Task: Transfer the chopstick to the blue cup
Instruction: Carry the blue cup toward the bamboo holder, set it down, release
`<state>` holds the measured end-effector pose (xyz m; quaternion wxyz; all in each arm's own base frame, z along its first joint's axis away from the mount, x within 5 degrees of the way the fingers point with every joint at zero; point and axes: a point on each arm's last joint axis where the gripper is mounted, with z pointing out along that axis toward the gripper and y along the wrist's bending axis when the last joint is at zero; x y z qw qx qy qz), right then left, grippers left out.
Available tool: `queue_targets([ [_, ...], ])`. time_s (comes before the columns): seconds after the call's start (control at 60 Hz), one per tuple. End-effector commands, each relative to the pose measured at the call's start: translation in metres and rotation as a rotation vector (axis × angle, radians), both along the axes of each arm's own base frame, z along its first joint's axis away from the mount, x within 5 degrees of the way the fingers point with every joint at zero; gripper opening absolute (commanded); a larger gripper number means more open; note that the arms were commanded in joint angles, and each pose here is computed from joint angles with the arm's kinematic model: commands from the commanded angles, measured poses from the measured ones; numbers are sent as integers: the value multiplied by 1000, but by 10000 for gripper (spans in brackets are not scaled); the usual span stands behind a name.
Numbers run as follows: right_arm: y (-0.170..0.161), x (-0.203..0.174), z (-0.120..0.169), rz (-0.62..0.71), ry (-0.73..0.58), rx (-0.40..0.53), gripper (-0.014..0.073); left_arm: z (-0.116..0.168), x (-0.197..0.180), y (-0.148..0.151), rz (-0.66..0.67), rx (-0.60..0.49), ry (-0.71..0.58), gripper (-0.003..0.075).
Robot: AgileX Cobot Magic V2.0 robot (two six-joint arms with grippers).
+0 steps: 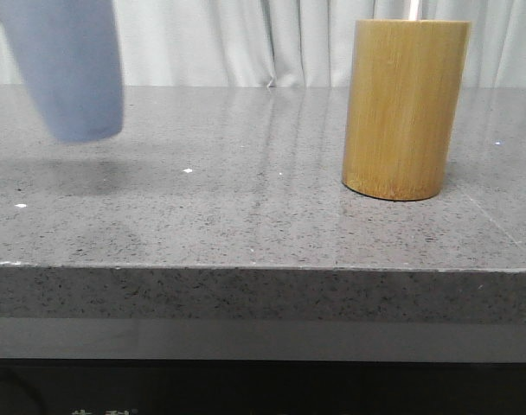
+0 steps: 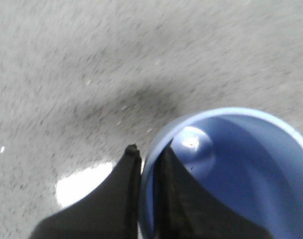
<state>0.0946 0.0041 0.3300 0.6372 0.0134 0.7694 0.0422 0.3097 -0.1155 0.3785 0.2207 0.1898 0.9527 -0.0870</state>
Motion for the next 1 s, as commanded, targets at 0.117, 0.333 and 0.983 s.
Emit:
queue_targets([
  [0.117,-2,2,18,-24,-104,-3,644,41,-8,-35,-108,-69,-122,-18],
  [0.333,-2,2,18,-24,-104,-3,644,29,7,-83,-210,-63,-93,-18],
  [0.983,-2,2,18,-24,-104,-3,644,-7,21,-128,-287,14,-80,275],
])
